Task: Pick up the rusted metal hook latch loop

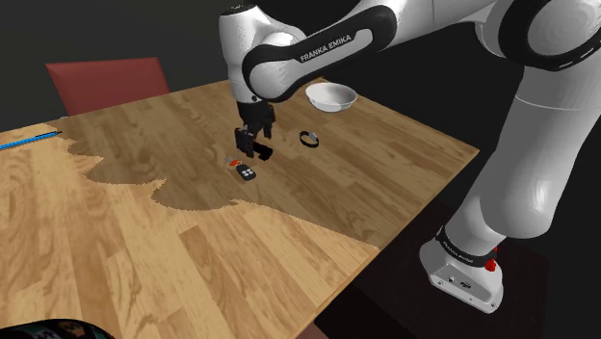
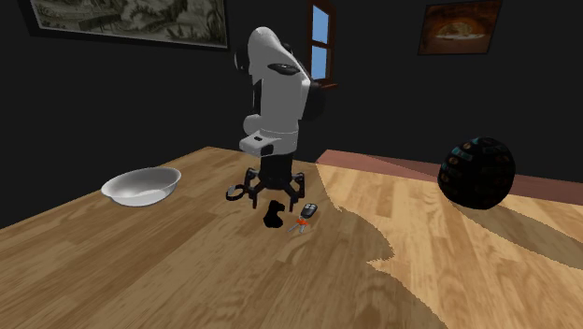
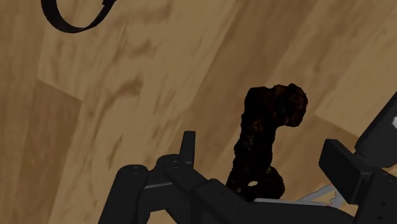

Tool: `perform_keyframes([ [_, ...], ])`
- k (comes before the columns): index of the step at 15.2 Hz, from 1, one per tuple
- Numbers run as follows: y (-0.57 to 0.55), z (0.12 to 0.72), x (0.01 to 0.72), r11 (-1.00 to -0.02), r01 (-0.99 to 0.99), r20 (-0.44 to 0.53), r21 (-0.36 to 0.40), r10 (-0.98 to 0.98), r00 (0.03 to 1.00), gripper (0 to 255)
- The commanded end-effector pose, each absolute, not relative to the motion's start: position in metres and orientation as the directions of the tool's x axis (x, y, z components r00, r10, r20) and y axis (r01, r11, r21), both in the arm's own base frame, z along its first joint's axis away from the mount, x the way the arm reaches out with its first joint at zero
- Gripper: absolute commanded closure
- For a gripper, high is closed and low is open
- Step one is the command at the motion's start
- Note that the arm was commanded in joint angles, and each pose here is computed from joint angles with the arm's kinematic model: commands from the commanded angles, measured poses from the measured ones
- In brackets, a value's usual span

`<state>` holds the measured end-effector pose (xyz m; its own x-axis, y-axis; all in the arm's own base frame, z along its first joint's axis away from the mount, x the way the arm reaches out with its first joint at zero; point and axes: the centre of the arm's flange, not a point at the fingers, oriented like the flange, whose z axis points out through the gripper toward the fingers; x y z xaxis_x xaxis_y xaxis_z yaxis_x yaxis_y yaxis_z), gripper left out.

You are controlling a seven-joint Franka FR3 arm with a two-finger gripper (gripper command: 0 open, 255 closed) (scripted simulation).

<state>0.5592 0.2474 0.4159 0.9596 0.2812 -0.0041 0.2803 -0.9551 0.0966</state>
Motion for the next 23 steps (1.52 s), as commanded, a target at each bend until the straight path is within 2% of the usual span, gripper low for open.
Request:
perform_keyframes([
  [1, 0.248, 0.408, 0.559, -0.955, 0.28, -0.003, 0.097, 0.281, 0.96, 0],
  [2, 0.248, 0.408, 0.559, -0.955, 0.28, -0.003, 0.097, 0.281, 0.96, 0],
  [3, 0.248, 0.407, 0.56, -0.955, 0.28, -0.004, 0.097, 0.281, 0.96, 255],
  [12, 0.248, 0.408, 0.559, -0.955, 0.28, -0.003, 0.097, 0.281, 0.96, 255],
  [23, 0.248, 0.466, 0.559, -0.955, 0.28, -0.003, 0.097, 0.281, 0.96, 255],
])
